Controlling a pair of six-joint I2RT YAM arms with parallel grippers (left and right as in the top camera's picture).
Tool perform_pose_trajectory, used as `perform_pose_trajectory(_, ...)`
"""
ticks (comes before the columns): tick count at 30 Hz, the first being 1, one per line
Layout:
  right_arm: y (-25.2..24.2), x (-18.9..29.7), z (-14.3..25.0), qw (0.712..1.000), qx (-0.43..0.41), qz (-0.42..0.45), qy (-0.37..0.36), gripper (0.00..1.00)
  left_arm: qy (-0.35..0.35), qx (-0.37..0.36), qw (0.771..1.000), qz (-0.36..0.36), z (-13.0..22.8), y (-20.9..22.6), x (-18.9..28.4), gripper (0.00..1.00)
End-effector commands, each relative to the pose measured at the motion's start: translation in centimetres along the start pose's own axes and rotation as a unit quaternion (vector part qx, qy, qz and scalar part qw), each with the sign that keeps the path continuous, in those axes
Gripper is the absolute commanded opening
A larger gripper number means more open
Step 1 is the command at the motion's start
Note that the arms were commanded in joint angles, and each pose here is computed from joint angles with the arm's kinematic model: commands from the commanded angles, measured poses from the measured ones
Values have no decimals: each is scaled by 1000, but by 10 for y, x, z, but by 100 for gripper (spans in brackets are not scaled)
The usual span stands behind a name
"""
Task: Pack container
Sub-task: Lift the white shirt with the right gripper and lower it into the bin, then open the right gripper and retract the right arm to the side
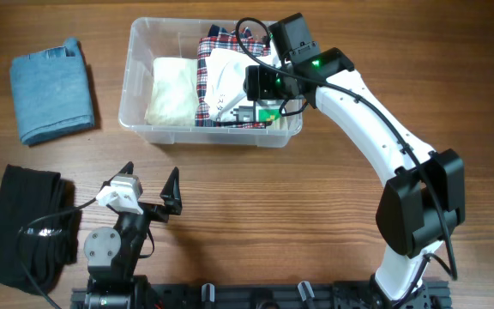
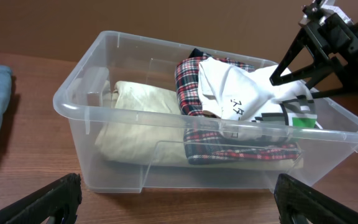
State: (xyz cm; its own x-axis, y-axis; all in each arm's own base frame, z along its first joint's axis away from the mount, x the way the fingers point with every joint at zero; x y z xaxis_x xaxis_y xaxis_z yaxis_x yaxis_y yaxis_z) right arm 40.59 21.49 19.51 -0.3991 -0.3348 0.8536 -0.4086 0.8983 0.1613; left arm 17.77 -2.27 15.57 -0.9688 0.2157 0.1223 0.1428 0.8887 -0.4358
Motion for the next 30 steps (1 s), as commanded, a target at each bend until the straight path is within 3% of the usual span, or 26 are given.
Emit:
perform_pose_trajectory(1,-5,19,-21,996,51,53,-40,88,3,5,1000,1,2,1,0,100)
perform_pose_trajectory(7,-6,47,-47,991,68,90,-78,86,3,5,1000,1,2,1,0,100)
perform_pose_trajectory(9,-4,46,-46,992,69,80,-75,80,3,5,1000,1,2,1,0,100)
perform_pose_trajectory(14,11,33,-35,994,78,50,-54,49,3,5,1000,1,2,1,0,100)
perform_pose_trajectory(17,20,18,-25,994,89,43,-41,38,3,5,1000,1,2,1,0,100)
perform_pose_trajectory(25,47,-75,18,992,106,31,57,40,3,6,1000,1,2,1,0,100)
perform_pose_trajectory(30,43,-94,28,991,107,34,79,43,3,5,1000,1,2,1,0,100)
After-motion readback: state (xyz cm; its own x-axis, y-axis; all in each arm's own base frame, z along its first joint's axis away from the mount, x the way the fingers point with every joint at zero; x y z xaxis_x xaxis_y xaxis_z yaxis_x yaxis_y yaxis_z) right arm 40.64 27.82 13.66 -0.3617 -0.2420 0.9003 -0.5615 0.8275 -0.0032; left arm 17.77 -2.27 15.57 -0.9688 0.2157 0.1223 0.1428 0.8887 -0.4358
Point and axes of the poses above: each gripper's point midway between its finger pads, its own x axis back along the fingers, its own y axis along the line the jaws close on, z = x × y, the point moved 7 cm from there along x, back along the fingers, and after that the axes turned 13 degrees about x, right-handed, at the moved point
